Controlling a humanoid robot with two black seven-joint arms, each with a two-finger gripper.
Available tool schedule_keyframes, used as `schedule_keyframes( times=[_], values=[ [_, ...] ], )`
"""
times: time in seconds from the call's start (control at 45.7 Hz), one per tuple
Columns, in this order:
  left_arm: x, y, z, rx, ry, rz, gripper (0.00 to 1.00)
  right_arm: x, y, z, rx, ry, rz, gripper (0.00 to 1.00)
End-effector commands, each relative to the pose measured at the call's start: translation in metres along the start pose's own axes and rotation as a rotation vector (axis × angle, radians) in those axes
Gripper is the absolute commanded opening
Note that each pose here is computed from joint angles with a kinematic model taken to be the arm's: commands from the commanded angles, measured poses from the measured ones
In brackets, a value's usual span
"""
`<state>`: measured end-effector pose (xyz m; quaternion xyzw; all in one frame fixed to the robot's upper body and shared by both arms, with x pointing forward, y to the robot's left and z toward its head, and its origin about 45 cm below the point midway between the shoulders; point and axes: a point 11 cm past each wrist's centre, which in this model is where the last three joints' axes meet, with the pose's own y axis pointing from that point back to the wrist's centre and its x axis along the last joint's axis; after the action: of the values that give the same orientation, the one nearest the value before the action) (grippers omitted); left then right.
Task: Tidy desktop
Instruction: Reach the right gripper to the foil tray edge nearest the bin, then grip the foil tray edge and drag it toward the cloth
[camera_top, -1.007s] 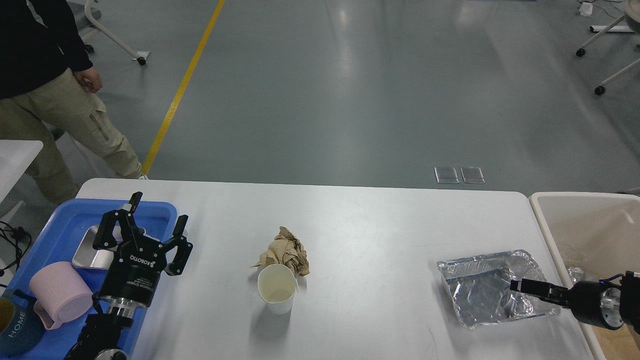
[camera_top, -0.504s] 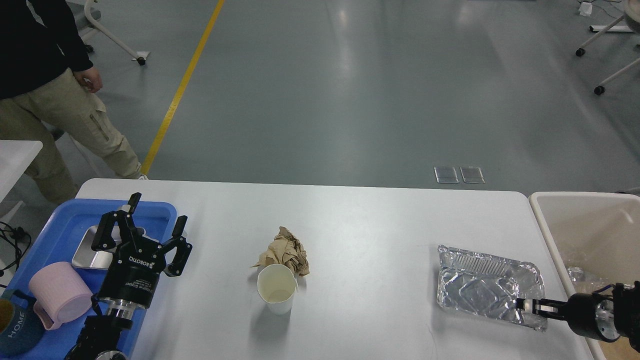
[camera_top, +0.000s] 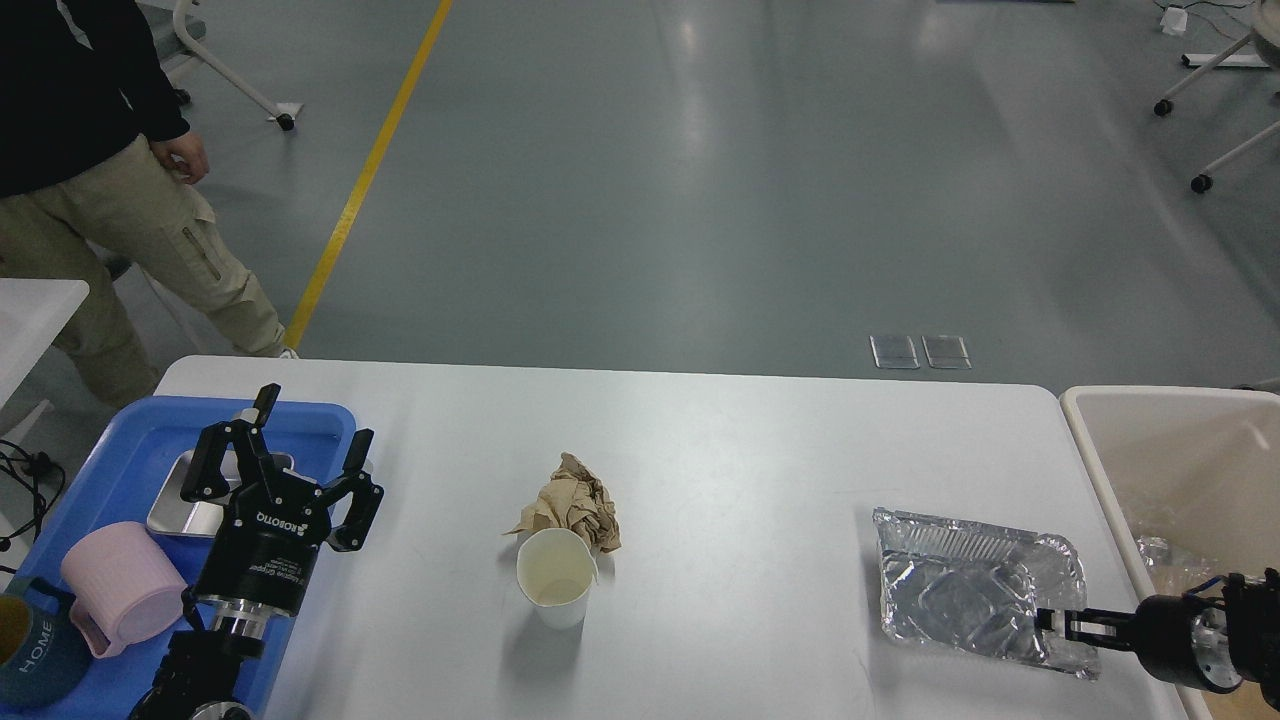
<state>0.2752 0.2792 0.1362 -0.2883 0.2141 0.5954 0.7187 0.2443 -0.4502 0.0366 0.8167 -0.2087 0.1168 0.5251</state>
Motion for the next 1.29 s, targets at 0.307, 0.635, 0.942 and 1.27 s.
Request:
schedule_keyframes(
  times=[0.307, 0.635, 0.942, 1.27],
  values=[
    [0.000, 0.000, 0.000, 0.001, 0.001, -0.003, 0.97, 0.012, -0.002, -0.013, 0.047, 0.012, 0.014, 0.00],
    [-0.004, -0.001, -0.006, 0.015, 0.013, -0.003, 0.97, 0.019, 0.020, -0.031, 0.131, 0.016, 0.008, 0.00],
    [-0.004, -0.002, -0.006, 0.017, 0.012, -0.005, 0.97, 0.056, 0.056, -0.059, 0.204, 0.037, 0.017, 0.00],
    [-0.005, -0.003, -0.006, 0.014, 0.013, -0.010, 0.97, 0.098, 0.062, -0.124, 0.346, 0.132, 0.050, 0.00]
  ],
)
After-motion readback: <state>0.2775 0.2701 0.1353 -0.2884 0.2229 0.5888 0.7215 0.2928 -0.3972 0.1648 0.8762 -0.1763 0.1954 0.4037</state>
